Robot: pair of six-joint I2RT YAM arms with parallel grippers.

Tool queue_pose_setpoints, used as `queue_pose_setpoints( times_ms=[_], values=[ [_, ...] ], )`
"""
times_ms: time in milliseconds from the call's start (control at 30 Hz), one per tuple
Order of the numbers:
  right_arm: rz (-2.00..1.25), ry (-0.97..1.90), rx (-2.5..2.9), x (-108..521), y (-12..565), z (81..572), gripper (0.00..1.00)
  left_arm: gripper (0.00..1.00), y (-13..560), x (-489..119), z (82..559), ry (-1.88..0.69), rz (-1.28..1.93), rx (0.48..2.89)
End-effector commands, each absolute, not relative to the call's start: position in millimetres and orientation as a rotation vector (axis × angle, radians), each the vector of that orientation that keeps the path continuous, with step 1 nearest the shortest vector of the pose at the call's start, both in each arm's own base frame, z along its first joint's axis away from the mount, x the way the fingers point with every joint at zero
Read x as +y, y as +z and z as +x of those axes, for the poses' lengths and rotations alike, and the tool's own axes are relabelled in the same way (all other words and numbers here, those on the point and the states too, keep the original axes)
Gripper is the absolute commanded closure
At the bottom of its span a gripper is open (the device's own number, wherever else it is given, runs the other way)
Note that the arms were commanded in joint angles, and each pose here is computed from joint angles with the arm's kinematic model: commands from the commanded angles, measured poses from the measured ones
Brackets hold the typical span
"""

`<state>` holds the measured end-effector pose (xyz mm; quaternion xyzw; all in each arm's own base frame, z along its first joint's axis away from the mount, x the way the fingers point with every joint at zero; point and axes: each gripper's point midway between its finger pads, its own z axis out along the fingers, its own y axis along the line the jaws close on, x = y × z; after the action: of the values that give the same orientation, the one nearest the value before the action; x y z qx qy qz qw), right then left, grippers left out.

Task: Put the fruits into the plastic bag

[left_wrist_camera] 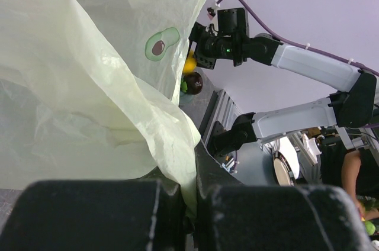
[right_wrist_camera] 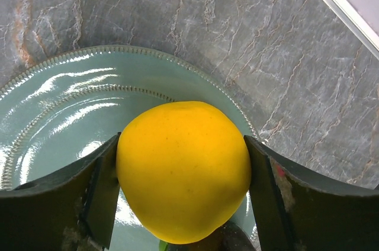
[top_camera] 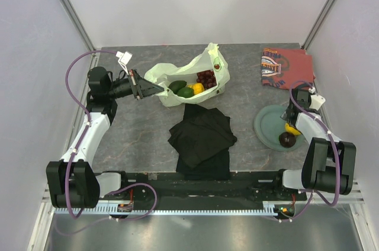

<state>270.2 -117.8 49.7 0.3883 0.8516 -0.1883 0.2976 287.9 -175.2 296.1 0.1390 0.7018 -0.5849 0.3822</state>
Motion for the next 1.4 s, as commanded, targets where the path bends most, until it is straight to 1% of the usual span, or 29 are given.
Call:
queue_pose_setpoints(
  times_ms=[0,33,133,300,400,433,500,533,633,700,767,800,833,900,933,1067,1200,1267,1367],
  values=[
    [1.029,-0.491,2.235,-119.5,53.5,270.8,0.39,0.98,306.9,-174.8,291.7,-1.457,0.398,1.748],
    [1.026,-0.482,2.227,-118.7,56.5,271.5,0.43,0.99,306.4,-174.8,292.0,-1.458,0.397,1.749],
    [1.01,-0.447,2.198,-117.0,67.8,275.3,0.5,0.98,306.4,-174.8,292.0,-1.458,0.397,1.749],
    [0.961,-0.382,2.159,-111.8,88.0,281.0,0.59,0.98,306.8,-174.8,291.8,-1.456,0.4,1.748],
    [0.904,-0.295,2.12,-103.3,101.6,288.4,0.67,0.98,307.0,-174.8,292.1,-1.458,0.397,1.749],
    [0.875,-0.247,2.106,-96.9,107.4,289.1,0.73,0.98,306.9,-174.9,291.4,-1.459,0.399,1.749],
    [0.843,-0.202,2.066,-92.4,116.4,292.6,0.76,0.98,307.3,-174.9,291.2,-1.458,0.401,1.747],
    [0.825,-0.177,2.04,-89.4,122.6,291.5,0.81,0.98,307.5,-174.8,291.8,-1.457,0.398,1.748],
    [0.763,-0.076,1.982,-76.9,138.0,296.4,0.86,0.98,307.8,-174.9,291.3,-1.457,0.402,1.746],
    [0.682,0.047,1.949,-59.0,150.3,305.9,0.88,0.98,306.9,-174.8,291.7,-1.457,0.398,1.748],
    [0.582,0.173,1.923,-38.4,159.9,312.3,0.92,0.99,307.3,-174.9,291.1,-1.459,0.4,1.748],
    [0.46,0.321,1.881,-13.7,176.7,321.0,0.94,0.99,307.9,-174.9,291.2,-1.458,0.401,1.747],
    [0.389,0.417,1.871,3.0,181.5,321.2,0.97,0.98,306.9,-174.9,291.2,-1.46,0.4,1.749],
    [0.234,0.645,1.764,39.3,215.3,324.1,0.98,0.98,306.9,-174.9,291.4,-1.459,0.399,1.749],
    [0.211,0.698,1.734,46.8,224.0,323.6,1.0,0.99,307.5,-174.9,291.5,-1.459,0.4,1.748],
    [0.07,0.899,1.615,86.0,269.5,314.9,1.0,0.98,307.5,-175.3,291.2,-1.46,0.401,1.748],
    [-0.157,0.995,1.543,131.8,308.9,300.5,1.0,0.98,308.1,-174.8,291.8,-1.458,0.398,1.747],
    [-0.273,1.07,1.533,167.0,318.3,285.3,1.0,0.98,307.5,-174.8,292.0,-1.457,0.396,1.748],
    [-0.374,1.116,1.504,198.3,338.6,276.9,1.0,0.99,306.5,-174.8,291.9,-1.46,0.395,1.751]
  ],
)
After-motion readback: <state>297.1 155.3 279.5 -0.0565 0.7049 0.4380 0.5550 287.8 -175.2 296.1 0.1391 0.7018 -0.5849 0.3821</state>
